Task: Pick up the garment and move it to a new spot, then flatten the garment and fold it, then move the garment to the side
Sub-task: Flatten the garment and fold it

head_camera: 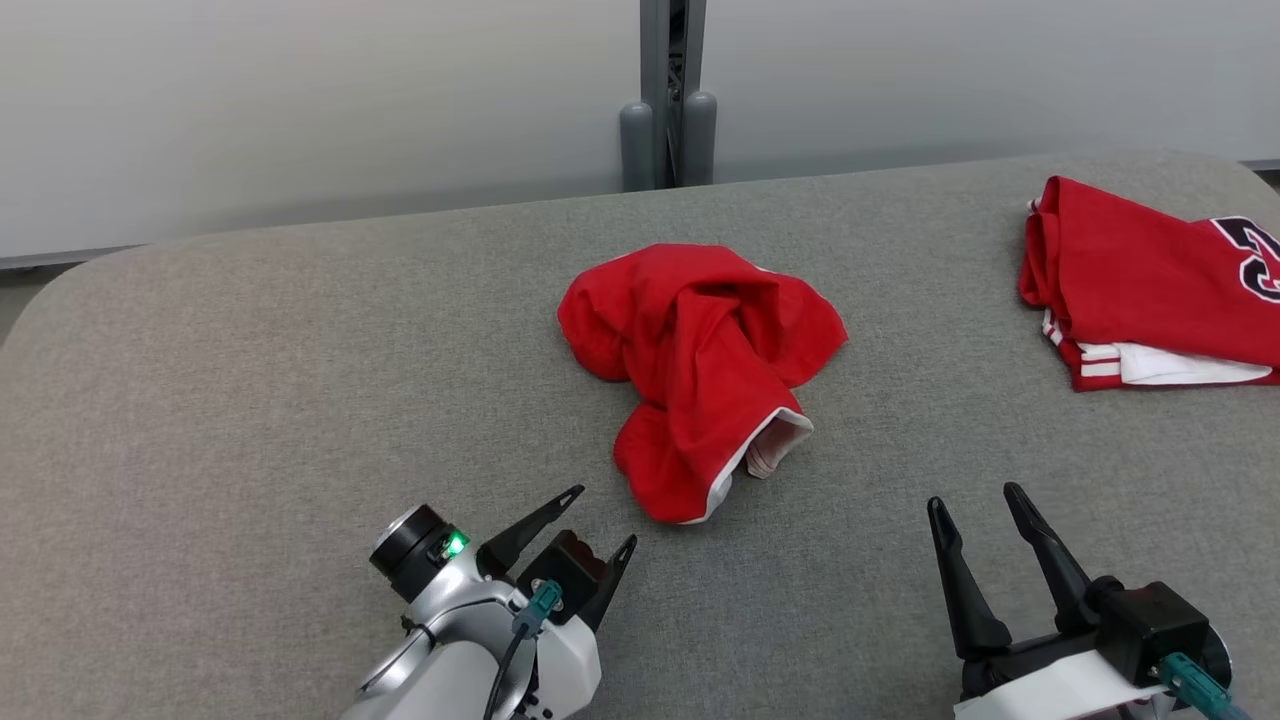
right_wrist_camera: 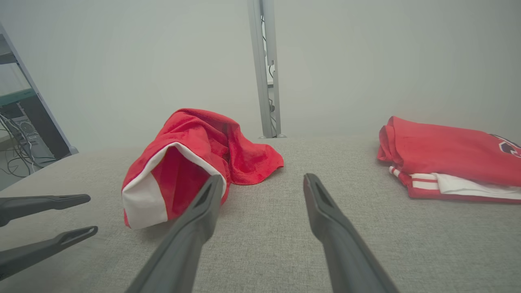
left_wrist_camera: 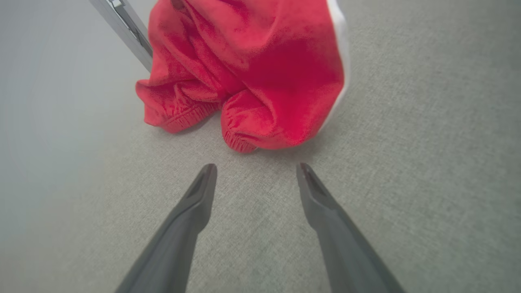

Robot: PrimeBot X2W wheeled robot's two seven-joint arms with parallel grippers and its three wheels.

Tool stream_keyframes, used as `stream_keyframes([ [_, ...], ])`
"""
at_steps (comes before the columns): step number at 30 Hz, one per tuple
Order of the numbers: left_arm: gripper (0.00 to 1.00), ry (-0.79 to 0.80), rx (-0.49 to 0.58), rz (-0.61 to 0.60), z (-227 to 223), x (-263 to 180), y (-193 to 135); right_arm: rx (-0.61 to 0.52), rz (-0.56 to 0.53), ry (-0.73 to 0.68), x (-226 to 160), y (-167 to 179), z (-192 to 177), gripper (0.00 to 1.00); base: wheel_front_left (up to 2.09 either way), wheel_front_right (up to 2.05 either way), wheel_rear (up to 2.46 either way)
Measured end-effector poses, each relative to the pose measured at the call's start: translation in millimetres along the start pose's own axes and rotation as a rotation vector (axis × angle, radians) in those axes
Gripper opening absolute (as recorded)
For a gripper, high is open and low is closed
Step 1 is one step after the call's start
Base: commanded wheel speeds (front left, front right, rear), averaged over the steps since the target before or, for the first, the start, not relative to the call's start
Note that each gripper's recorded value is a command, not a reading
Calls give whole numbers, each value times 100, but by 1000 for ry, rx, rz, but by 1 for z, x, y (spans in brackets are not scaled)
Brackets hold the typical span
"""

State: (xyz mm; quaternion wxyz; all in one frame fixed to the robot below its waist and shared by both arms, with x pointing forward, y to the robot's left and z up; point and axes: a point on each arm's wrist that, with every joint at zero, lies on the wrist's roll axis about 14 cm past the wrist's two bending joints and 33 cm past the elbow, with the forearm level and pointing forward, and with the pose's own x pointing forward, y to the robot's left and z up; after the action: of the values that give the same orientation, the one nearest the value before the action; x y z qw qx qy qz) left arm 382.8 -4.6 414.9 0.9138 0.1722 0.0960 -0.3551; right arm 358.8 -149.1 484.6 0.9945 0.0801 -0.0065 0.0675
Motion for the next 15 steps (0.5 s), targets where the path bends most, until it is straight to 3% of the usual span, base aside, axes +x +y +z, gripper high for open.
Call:
stream_keyframes([
  [5, 100, 11, 165, -44, 3, 19, 0, -4, -23, -1, 1, -8, 1, 100, 0, 0, 0],
  [15, 100, 11, 323, -210, 4, 35, -26, -9, -63, 2, -4, -20, 1, 100, 0, 0, 0],
])
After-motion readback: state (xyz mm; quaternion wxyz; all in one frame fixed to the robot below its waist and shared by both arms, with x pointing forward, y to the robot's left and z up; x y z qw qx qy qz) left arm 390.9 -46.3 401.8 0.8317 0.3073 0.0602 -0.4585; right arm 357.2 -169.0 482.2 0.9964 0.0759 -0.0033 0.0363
